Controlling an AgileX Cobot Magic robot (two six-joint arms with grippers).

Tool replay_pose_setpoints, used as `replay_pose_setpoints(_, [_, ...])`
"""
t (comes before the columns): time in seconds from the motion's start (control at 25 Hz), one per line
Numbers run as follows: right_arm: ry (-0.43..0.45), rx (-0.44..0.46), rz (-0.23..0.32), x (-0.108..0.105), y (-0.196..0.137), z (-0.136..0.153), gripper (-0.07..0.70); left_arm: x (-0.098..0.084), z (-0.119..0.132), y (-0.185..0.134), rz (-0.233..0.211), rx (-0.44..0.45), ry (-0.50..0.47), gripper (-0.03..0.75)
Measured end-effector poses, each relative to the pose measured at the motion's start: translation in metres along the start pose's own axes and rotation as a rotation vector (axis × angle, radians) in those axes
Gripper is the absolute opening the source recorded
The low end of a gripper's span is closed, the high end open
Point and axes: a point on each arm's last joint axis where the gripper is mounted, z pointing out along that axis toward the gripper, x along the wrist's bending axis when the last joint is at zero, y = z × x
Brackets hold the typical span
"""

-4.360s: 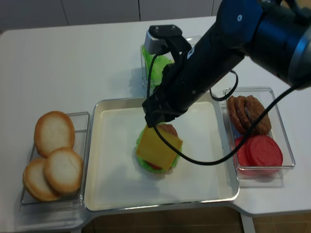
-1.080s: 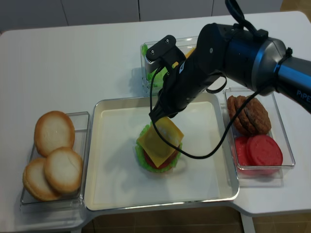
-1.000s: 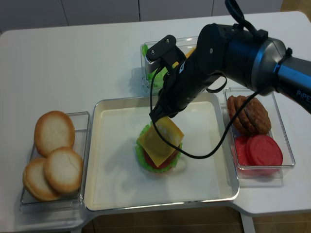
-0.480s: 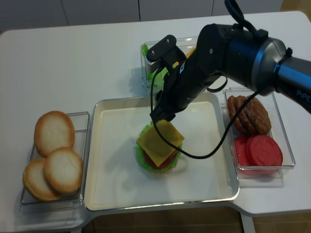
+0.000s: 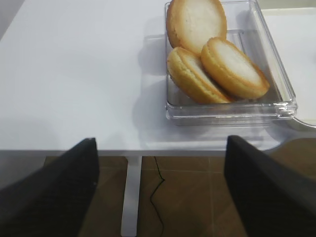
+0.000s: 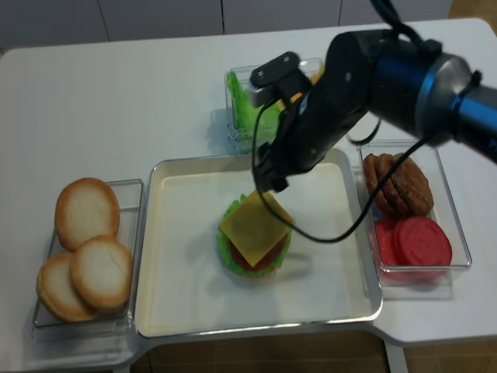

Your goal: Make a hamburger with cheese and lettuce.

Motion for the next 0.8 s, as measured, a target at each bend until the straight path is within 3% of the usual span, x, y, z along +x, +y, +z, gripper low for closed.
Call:
replay_pose_setpoints(0.24, [-0.105, 0.045, 0.142, -0.048, -0.013, -0.043, 0.433, 0.0, 0.0, 0.0, 0.0, 0.0, 0.0, 0.58])
replay_pose_setpoints(0.52, [-0.27, 0.001, 0.336, -0.097, -0.035, -0.107, 0.43, 0.0, 0.0, 0.0, 0.0, 0.0, 0.0, 0.58])
replay_pose_setpoints(0.64, [-0.332, -0.001, 0.383, -0.104, -0.045, -0.13, 0.429, 0.0, 0.0, 0.0, 0.0, 0.0, 0.0, 0.58])
replay_pose_setpoints(0.8, [-0.363, 0.007, 0.401, -0.097, -0.054, -0.155, 0.429, 0.0, 0.0, 0.0, 0.0, 0.0, 0.0, 0.58])
